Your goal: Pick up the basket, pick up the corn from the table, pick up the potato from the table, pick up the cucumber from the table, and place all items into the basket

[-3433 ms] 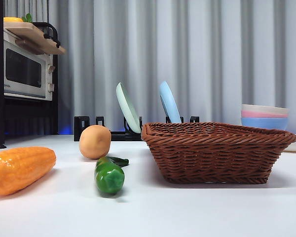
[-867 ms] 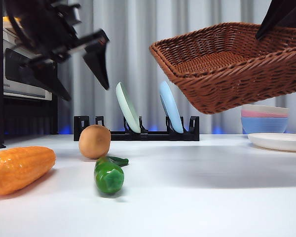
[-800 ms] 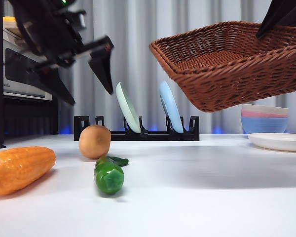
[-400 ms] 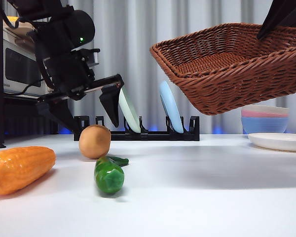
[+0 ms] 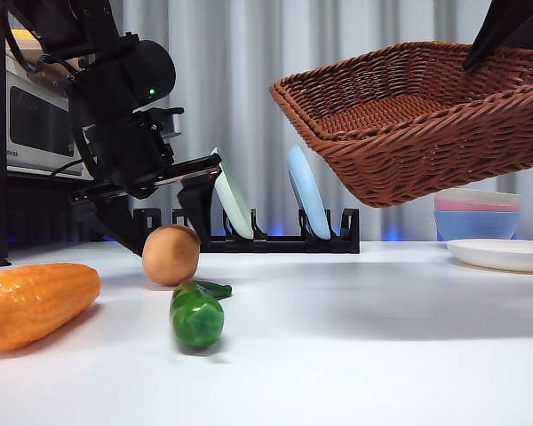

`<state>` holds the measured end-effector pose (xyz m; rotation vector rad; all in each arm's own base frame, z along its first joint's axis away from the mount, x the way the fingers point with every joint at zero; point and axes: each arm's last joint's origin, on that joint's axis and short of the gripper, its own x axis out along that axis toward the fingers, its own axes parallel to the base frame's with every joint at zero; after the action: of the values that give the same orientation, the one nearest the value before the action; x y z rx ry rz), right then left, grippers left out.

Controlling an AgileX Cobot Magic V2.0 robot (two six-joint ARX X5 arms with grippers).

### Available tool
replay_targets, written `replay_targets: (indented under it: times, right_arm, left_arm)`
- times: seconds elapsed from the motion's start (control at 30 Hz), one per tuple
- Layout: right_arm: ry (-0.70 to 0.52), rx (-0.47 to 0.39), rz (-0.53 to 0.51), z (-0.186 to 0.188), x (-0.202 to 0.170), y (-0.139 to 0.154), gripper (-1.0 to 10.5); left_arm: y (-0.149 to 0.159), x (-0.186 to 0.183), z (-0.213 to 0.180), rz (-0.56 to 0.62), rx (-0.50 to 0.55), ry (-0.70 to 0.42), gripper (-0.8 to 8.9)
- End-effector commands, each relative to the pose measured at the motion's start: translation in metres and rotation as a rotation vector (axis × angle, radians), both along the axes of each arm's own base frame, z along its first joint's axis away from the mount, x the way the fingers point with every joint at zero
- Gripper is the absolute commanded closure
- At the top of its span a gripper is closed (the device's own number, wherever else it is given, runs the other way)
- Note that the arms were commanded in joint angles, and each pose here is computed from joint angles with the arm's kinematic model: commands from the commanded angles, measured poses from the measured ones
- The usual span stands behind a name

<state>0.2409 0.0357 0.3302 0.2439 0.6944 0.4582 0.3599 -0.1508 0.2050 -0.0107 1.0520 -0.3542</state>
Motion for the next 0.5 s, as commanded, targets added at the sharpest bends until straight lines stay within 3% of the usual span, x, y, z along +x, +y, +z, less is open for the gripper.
replay_targets:
  times: [0.03,0.27,0.5]
  right_arm:
    - [-0.014,0.019,-0.002,0.003,0.0,0.0,9.6]
    - [-0.016,0.017,-0.005,0.003,0.0,0.0,9.6]
    - [-0.018,0.014,-0.02,-0.003,0.011,0.002,9.6]
  left_arm:
    - [-0.002,0.0,-0.004,-0.029,0.0,0.004,8.13]
    - [0.001,-0.003,0.008,-0.06,0.01,-0.022,8.21]
    - [0.018,-0.043,0.093,-0.067,-0.054,-0.214,8.21]
